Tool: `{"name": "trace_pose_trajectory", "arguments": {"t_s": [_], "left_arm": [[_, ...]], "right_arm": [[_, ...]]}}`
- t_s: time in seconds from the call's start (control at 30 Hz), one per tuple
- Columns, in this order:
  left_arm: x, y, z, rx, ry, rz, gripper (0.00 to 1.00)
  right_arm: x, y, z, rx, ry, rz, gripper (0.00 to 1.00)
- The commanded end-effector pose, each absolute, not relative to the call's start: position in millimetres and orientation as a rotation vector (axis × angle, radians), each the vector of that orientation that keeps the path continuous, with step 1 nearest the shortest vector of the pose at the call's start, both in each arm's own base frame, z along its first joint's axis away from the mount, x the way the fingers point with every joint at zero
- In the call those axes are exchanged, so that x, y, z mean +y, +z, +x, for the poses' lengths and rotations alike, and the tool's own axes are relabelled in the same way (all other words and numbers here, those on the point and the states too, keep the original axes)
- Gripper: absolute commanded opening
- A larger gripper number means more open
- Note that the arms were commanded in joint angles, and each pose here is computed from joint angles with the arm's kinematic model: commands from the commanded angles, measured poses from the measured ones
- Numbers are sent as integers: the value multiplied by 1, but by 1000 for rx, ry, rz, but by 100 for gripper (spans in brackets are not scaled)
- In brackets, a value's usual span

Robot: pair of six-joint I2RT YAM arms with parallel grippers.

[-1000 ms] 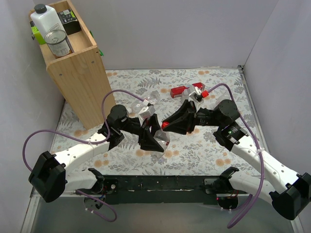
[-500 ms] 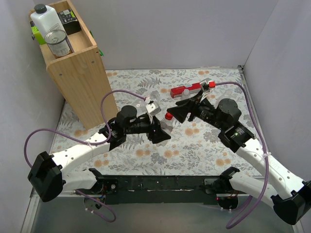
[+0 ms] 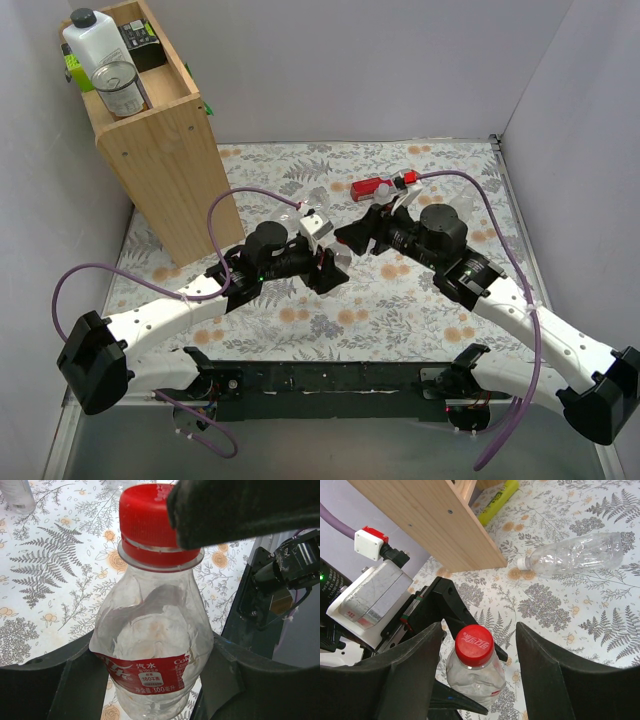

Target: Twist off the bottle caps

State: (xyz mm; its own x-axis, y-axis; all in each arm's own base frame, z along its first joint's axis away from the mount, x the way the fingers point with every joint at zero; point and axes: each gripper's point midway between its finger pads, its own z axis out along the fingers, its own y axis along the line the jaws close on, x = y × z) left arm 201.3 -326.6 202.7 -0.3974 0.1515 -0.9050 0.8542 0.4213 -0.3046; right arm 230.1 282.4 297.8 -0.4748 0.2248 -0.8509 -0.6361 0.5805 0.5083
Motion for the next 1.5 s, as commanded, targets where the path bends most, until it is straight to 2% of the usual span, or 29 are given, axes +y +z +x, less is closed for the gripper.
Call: {"name": "trace_pose_trajectory", "arguments": {"t_s": [0.0, 0.27, 0.33, 0.37, 0.4, 0.47, 0.5, 0.57, 0.8, 1.07, 1.47], "left_arm": [[-328, 213, 207, 1791, -993, 858, 18], [-328, 213, 207, 1790, -984, 860, 18], [-328, 214, 207, 1789, -983, 858, 18], [-328, 215, 207, 1787, -983, 855, 18], [-327, 214, 208, 1788, -978, 854, 18], [-327, 215, 208, 1789, -976, 847, 18], [-327, 217, 208, 1784, -982, 846, 18], [-328, 217, 206, 1783, -1001, 845, 17], [-333, 245, 177, 1628, -1266, 952, 18], [-326, 269, 107, 1372, -1612, 1269, 18], [-310, 279, 71, 1242, -1821, 1472, 17]], "right_arm": [[290, 324, 231, 1720, 1092, -331, 65], [295, 321, 229, 1732, 1114, -349, 56], [298, 320, 227, 1735, 1121, -361, 49], [299, 319, 227, 1740, 1123, -365, 44], [299, 319, 226, 1740, 1127, -369, 33], [300, 318, 225, 1742, 1136, -380, 25], [301, 316, 224, 1745, 1139, -382, 14], [301, 317, 222, 1738, 1145, -396, 1], [302, 331, 203, 1631, 1199, -520, 1], [307, 355, 168, 1462, 1310, -766, 1], [295, 365, 135, 1302, 1451, -1062, 1]]}}
